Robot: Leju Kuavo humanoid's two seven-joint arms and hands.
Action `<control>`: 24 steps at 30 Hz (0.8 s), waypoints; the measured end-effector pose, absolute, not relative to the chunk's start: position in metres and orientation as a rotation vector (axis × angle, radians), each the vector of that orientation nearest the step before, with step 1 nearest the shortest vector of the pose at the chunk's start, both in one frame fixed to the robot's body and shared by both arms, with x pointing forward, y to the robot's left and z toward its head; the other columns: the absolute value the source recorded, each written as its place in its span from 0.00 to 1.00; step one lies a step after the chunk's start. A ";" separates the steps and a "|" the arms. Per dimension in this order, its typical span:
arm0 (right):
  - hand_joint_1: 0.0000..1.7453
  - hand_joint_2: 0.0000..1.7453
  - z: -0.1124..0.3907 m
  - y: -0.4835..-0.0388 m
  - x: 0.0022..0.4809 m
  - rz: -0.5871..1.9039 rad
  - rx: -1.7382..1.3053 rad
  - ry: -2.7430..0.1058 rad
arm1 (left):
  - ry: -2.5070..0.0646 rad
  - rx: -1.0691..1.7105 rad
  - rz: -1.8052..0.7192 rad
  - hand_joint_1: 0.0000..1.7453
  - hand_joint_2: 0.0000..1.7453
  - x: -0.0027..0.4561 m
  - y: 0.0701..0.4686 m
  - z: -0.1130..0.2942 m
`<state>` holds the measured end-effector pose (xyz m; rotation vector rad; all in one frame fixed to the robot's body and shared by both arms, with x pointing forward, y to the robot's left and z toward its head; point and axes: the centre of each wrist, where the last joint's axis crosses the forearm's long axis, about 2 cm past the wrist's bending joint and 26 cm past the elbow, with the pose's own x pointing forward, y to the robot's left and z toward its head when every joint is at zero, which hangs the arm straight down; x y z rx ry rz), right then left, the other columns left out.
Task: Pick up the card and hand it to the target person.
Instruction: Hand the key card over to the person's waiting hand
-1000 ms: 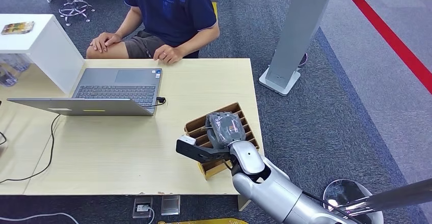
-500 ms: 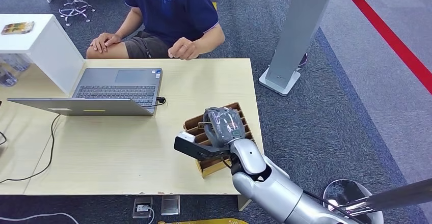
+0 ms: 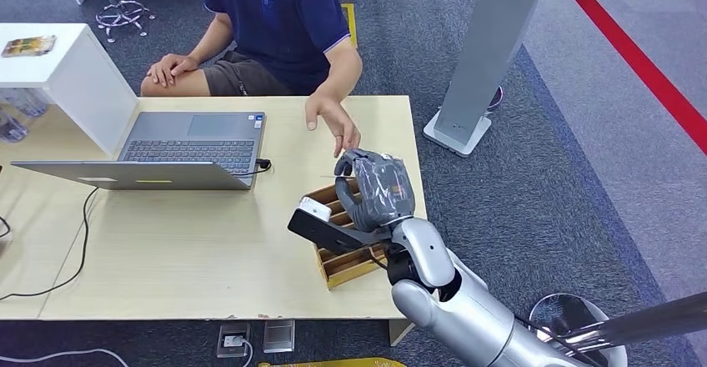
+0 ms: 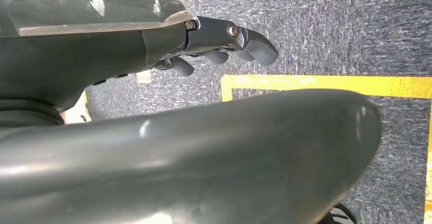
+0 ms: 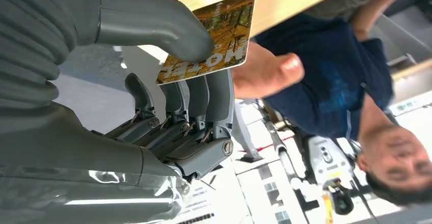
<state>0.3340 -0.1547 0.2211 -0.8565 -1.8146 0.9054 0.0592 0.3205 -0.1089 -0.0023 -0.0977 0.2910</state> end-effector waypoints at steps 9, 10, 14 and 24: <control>0.78 1.00 0.230 -0.151 0.364 0.869 -0.829 -1.989 | -0.118 -0.004 0.276 0.00 0.00 0.061 0.318 -0.109; 0.78 1.00 0.231 -0.148 0.368 0.871 -0.833 -2.001 | -0.120 -0.005 0.276 0.00 0.00 0.061 0.318 -0.109; 0.78 1.00 0.234 -0.137 0.386 0.893 -0.855 -2.020 | -0.126 -0.007 0.278 0.00 0.00 0.063 0.316 -0.109; 0.00 1.00 0.239 -0.102 0.408 1.001 -0.823 -1.995 | -0.114 0.007 0.316 0.00 0.00 0.063 0.316 -0.108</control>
